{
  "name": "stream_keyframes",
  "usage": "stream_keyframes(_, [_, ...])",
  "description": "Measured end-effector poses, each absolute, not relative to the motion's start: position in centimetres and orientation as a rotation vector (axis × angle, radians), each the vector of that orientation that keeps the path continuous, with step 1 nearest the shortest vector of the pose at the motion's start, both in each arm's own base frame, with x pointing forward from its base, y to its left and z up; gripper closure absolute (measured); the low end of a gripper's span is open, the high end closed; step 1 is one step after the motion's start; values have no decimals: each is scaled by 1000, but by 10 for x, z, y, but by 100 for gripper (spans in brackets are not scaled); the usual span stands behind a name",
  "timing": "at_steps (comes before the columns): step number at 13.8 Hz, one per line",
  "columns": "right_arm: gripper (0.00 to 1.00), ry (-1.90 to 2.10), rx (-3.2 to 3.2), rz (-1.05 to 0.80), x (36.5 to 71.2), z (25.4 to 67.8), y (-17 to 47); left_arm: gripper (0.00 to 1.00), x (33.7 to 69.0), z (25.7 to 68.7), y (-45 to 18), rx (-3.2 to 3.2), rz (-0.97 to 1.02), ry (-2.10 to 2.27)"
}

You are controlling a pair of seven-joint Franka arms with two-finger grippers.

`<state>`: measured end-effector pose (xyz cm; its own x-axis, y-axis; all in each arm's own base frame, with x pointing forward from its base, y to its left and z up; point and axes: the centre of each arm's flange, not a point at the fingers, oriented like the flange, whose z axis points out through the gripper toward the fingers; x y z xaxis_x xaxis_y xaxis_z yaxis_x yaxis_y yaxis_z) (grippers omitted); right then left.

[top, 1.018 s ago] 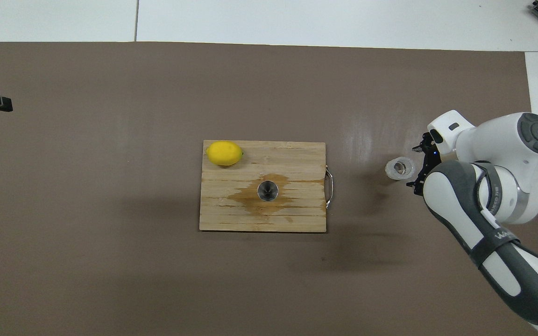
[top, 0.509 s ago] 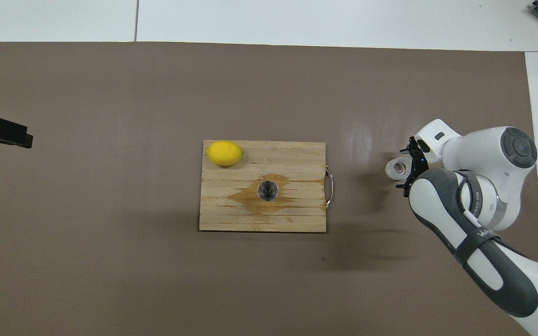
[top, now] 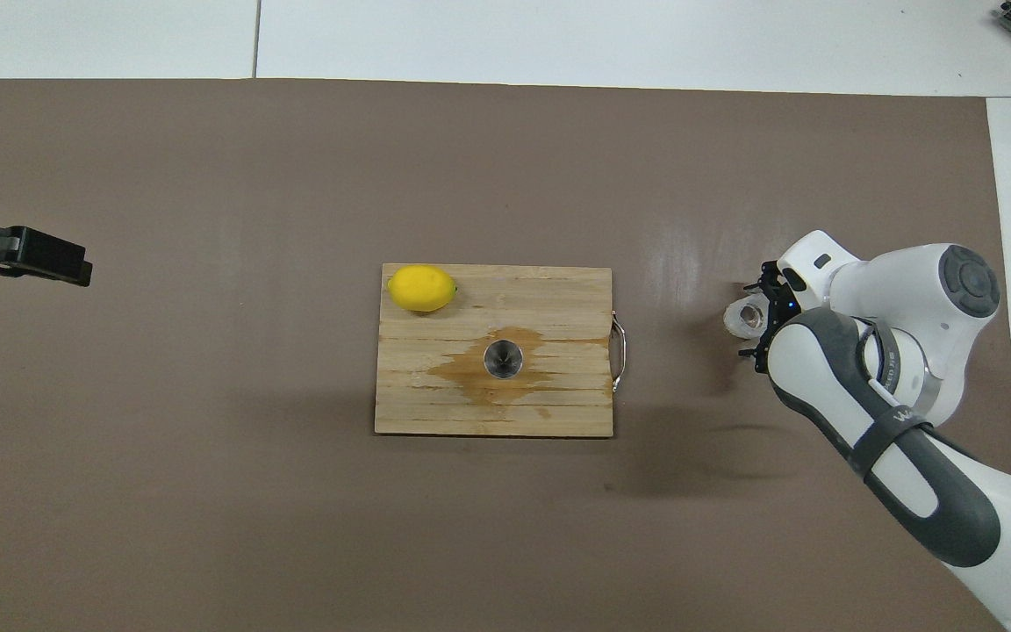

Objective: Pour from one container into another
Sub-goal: 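Close the right gripper around the white cup, then lift the white cup with the right gripper over the metal cup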

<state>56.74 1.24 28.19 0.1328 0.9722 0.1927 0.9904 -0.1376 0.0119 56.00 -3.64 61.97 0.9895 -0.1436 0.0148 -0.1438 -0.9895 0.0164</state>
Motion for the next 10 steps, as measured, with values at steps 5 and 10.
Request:
stream_keyframes(5, [32,-1982,-2273,-235,568,282,12,0,546,636,-30,3122,69,-206])
stream_keyframes(10, [46,-1979,-2275,-238,568,282,12,0,543,638,-26,3124,74,-195])
